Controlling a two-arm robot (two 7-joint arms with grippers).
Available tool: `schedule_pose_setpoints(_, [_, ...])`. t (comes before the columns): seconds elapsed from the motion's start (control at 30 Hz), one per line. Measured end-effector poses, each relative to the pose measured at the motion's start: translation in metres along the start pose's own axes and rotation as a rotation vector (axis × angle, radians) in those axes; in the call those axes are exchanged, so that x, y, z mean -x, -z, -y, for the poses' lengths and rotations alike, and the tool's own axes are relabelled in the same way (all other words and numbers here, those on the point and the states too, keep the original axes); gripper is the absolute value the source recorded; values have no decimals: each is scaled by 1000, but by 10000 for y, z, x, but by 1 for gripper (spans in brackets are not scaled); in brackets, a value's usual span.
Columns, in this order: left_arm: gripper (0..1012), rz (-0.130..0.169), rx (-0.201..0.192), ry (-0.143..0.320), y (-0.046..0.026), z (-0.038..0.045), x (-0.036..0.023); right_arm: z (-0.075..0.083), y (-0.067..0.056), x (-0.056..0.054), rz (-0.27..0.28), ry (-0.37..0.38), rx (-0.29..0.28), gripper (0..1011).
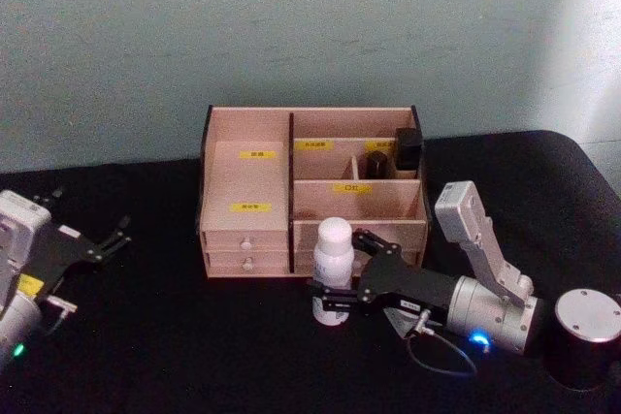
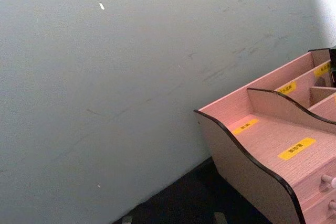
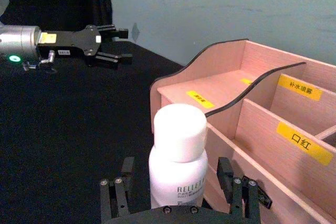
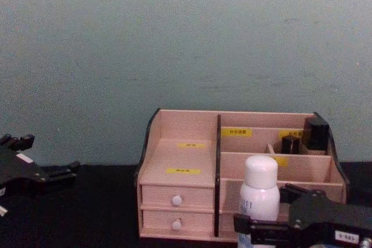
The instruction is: Pick up the facial cleanser and watermelon frost from the table and place them into the tiered storage box.
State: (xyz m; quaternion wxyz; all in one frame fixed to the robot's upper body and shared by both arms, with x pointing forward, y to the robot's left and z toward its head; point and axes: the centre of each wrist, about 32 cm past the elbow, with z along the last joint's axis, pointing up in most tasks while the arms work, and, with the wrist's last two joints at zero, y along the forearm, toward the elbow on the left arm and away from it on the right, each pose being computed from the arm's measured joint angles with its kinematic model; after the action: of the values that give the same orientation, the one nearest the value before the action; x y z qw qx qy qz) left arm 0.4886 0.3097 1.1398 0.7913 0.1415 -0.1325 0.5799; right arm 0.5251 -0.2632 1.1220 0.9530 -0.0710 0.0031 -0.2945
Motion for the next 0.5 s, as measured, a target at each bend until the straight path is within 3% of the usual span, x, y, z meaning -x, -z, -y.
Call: schedule_pose_setpoints(0.5, [1001,0,0,0,0,0,0,-4,18,0,-4,12,21,1002])
